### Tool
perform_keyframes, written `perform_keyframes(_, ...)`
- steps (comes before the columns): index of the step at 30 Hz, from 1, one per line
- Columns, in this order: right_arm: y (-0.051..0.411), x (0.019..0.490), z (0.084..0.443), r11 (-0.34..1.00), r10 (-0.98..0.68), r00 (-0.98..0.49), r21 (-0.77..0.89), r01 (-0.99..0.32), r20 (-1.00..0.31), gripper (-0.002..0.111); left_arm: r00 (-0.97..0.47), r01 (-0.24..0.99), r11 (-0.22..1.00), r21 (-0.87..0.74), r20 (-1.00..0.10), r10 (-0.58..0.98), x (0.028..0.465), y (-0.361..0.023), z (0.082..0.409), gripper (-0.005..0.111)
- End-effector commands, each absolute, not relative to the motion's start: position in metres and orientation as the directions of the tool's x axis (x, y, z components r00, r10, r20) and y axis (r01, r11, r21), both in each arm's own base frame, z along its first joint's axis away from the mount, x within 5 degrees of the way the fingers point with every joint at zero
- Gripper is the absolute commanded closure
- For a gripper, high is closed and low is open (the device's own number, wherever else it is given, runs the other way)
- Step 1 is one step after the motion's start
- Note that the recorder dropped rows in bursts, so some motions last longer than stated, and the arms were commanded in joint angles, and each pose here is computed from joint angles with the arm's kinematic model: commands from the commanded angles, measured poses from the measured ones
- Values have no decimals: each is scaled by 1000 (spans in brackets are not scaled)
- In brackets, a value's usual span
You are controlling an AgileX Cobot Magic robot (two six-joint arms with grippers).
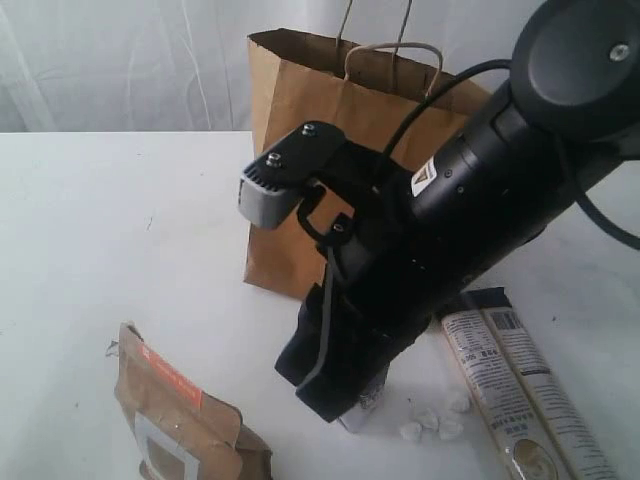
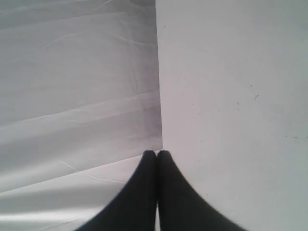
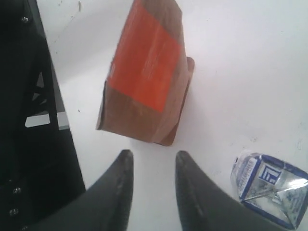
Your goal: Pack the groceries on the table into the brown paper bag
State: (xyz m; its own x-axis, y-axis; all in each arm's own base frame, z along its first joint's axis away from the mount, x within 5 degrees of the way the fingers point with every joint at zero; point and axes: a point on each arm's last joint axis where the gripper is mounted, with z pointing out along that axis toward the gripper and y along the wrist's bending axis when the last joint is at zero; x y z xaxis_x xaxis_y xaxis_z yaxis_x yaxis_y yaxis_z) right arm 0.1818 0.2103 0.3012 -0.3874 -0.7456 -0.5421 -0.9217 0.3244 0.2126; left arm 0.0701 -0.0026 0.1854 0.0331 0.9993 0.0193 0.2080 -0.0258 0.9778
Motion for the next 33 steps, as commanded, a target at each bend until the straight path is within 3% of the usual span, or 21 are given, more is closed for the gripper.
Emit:
perform_keyframes(1, 218, 187, 314, 327, -704, -358, 167, -930, -614, 59, 41, 275, 72, 959, -86, 995, 68, -6, 179, 107)
perform_keyframes(4, 229, 189, 322, 333, -661, -320, 116, -936, -679, 44, 45, 310, 129, 942, -150, 988, 67, -8, 176, 107)
perform_keyframes(10, 252, 178, 316, 273, -678, -273, 110, -956, -682, 43, 46, 312, 144, 939, -166, 985, 66, -9, 176, 107)
perform_keyframes(20, 267, 181, 302, 273, -686, -272, 108, -956, -675, 43, -66, 340, 602, 723, -620, 782, 65, -15, 175, 107)
perform_keyframes(23, 267, 181, 303, 274, -683, -272, 107, -956, -678, 43, -126, 323, 732, 599, -740, 661, 65, -15, 175, 107)
perform_keyframes(27, 270, 181, 313, 267, -664, -272, 119, -956, -697, 43, -272, 256, 945, 204, -923, 273, 64, -16, 173, 107)
perform_keyframes(30, 271, 182, 314, 268, -659, -269, 116, -957, -702, 43, -375, 238, 971, -30, -925, 64, 60, -21, 168, 107)
perform_keyframes(33, 273, 184, 307, 277, -673, -296, 140, -951, -678, 43, -388, 262, 963, -66, -921, 42, 57, -24, 167, 107)
